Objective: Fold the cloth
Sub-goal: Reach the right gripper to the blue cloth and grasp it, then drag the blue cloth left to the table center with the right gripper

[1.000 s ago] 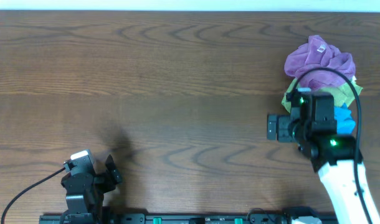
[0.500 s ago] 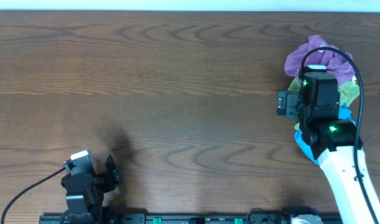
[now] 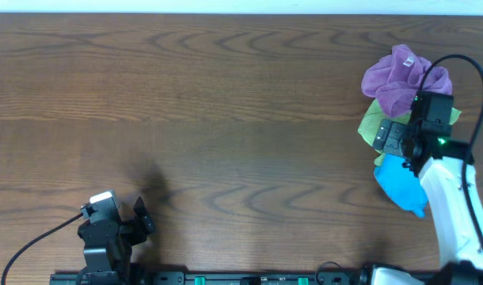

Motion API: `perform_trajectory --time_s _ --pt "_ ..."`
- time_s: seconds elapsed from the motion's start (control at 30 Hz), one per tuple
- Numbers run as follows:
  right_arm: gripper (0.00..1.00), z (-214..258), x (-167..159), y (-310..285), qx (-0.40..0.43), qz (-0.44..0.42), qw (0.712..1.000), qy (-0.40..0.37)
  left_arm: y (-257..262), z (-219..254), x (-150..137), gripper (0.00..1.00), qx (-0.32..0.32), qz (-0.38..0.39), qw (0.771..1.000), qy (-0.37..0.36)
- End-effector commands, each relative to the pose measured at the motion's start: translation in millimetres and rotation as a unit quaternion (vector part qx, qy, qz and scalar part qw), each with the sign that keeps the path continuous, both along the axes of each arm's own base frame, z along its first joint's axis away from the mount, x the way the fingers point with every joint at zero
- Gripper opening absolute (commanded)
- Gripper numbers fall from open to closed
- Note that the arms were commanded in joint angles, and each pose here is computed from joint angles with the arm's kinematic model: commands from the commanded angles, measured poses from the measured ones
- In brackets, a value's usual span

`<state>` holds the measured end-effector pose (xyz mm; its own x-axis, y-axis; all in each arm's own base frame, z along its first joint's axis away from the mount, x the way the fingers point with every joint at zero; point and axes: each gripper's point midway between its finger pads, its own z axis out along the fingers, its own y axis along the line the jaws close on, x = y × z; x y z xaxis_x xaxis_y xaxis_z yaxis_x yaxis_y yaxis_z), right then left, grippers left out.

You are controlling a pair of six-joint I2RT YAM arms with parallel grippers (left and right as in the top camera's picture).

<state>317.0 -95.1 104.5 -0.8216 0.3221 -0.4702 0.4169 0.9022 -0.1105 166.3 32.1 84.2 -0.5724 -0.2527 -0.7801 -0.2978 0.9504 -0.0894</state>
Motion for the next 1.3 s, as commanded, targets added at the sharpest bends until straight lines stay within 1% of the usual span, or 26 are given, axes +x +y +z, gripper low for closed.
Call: perform_trajectory --time_s 0.0,0.13,0.23,0.27,0.33,0.4,0.53,0.6,0.63,0.67,0.87,1.07,1.27 --pt "0.99 -12.6 3.2 4.5 0.032 -0.018 0.999 0.008 -1.2 -21.0 -8.1 0.95 0.007 -0.010 0.999 0.038" --pt "0.99 -31.8 1.8 4.6 0.038 -0.021 0.998 0.037 -1.2 -21.0 -8.1 0.95 0.007 -0.010 0.999 0.038" --pt "0.96 -43.4 2.5 4.4 0.040 -0.021 0.998 0.052 -1.2 -21.0 -8.1 0.95 0.007 -0.010 0.999 0.038" --pt "0.94 -45.7 3.3 4.2 0.041 -0.022 0.998 0.053 -1.2 -21.0 -8.1 0.95 0.007 -0.010 0.999 0.038" --pt "0.83 -47.1 4.8 3.4 0.039 -0.022 0.998 0.053 -1.2 -21.0 -8.1 0.95 0.007 -0.010 0.999 0.038" --pt "0.70 -46.2 6.3 2.5 0.036 -0.023 0.998 0.049 -1.2 -21.0 -8.1 0.95 0.007 -0.010 0.999 0.038" --pt "0.40 -42.1 7.8 1.6 0.033 -0.023 0.998 0.042 -1.2 -21.0 -8.1 0.95 0.007 -0.010 0.999 0.038" --pt "0.22 -37.3 8.5 1.4 0.032 -0.023 0.999 0.035 -1.2 -21.0 -8.1 0.95 0.007 -0.010 0.999 0.038" --pt "0.09 -33.1 8.9 1.3 0.031 -0.023 0.999 0.029 -1.2 -21.0 -8.1 0.95 0.007 -0.010 0.999 0.038" --pt "0.01 -28.8 9.1 1.3 0.030 -0.023 0.999 0.023 -1.2 -21.0 -8.1 0.95 0.007 -0.010 0.999 0.038" --pt "0.01 11.5 8.2 3.7 0.022 -0.011 0.999 -0.033 -1.2 -21.0 -8.1 0.95 0.007 -0.010 0.999 0.038" --pt "0.01 47.9 -5.2 28.4 0.011 0.064 0.996 -0.060 -1.2 -21.0 -8.1 0.95 0.007 -0.010 0.999 0.038" --pt "0.01 85.3 -22.9 67.2 0.000 0.138 0.986 -0.097 -1.2 -21.0 -8.1 0.95 0.007 -0.010 0.999 0.038"
